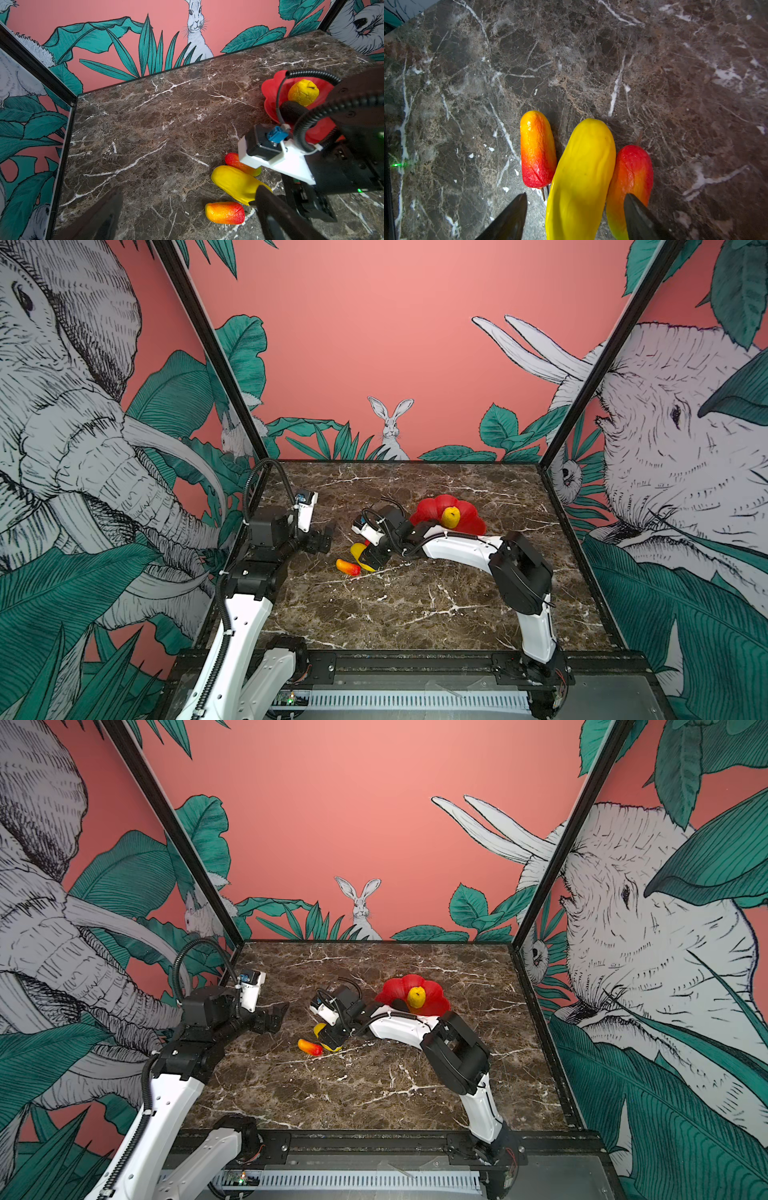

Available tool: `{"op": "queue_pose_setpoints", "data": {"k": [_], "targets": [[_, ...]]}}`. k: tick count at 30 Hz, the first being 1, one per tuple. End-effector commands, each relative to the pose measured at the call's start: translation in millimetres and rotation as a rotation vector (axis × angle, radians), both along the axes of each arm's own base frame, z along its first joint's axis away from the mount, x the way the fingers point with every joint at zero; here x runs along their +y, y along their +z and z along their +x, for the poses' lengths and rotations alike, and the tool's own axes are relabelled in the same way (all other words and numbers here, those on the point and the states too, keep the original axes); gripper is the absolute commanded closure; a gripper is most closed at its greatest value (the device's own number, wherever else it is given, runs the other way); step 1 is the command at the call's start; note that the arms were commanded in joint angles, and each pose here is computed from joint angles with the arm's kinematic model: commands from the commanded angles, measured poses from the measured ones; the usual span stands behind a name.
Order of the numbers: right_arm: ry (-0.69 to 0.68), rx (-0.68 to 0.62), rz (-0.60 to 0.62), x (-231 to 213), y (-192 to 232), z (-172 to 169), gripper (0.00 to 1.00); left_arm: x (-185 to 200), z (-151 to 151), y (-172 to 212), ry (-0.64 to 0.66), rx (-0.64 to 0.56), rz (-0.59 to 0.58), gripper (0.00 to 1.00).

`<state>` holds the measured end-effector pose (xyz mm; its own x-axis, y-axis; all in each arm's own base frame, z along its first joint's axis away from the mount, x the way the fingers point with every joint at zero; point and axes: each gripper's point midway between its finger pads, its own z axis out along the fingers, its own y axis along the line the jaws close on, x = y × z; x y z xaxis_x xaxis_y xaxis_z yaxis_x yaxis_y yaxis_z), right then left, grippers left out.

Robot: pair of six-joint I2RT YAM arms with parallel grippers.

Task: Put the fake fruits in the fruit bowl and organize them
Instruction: 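Move the right gripper to the long yellow fruit and grasp it, then carry the long yellow fruit with the right gripper into the bowl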

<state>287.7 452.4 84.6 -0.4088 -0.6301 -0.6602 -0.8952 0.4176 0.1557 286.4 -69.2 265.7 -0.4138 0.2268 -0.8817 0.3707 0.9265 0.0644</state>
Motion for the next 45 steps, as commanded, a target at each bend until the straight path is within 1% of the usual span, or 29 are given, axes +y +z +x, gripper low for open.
{"op": "queue_pose_setpoints", "data": {"k": [1,9,13,20,23,25,27,32,34,37,40,42,45], "targets": [[0.016,0.011,0.034,15.0,-0.9,-1.0,0.31,-0.3,-4.1,-1.0,-0.011,-0.003,0.007,0.0],[0.012,0.019,0.008,17.9,-15.4,3.3,0.38,-0.9,-3.7,-1.9,-0.013,0.0,0.006,0.0],[0.017,0.025,-0.001,19.9,-21.2,3.5,0.46,-1.0,-3.5,-2.4,-0.013,0.001,0.006,0.0],[0.023,0.035,-0.004,21.0,-21.7,2.7,0.64,-1.4,-3.5,-1.6,-0.015,-0.001,0.006,0.0],[0.031,0.021,0.004,19.6,-10.1,1.5,0.68,-1.3,-3.2,-2.1,-0.015,0.001,0.005,0.0],[0.038,0.01,0.016,18.7,4.1,-0.2,0.7,-1.4,-3.0,-2.6,-0.015,0.003,0.005,0.0],[0.037,-0.016,0.042,16.6,23.8,-1.2,0.74,-1.4,-2.7,-3.2,-0.014,0.005,0.005,0.0],[0.007,-0.102,0.084,-3.5,70.3,1.9,0.76,-2.0,-2.2,-3.9,-0.017,0.008,0.005,0.0],[-0.033,-0.128,0.104,-20.0,86.4,8.7,0.76,-1.9,-2.4,-4.0,-0.017,0.008,0.004,0.0],[-0.153,-0.162,0.12,-59.5,102.1,28.7,0.76,-1.9,-2.7,-3.2,-0.017,0.006,0.004,0.0],[-0.343,-0.186,0.109,-116.3,103.5,52.3,0.77,-1.6,-2.9,-3.5,-0.016,0.006,0.005,0.0],[-0.505,-0.221,0.1,-161.1,108.6,67.4,0.77,-2.4,-3.1,-3.3,-0.019,0.005,0.004,0.0],[-0.746,-0.263,0.056,-228.0,108.8,82.1,0.72,-2.0,-2.8,-3.5,-0.017,0.007,0.003,0.0]]}}
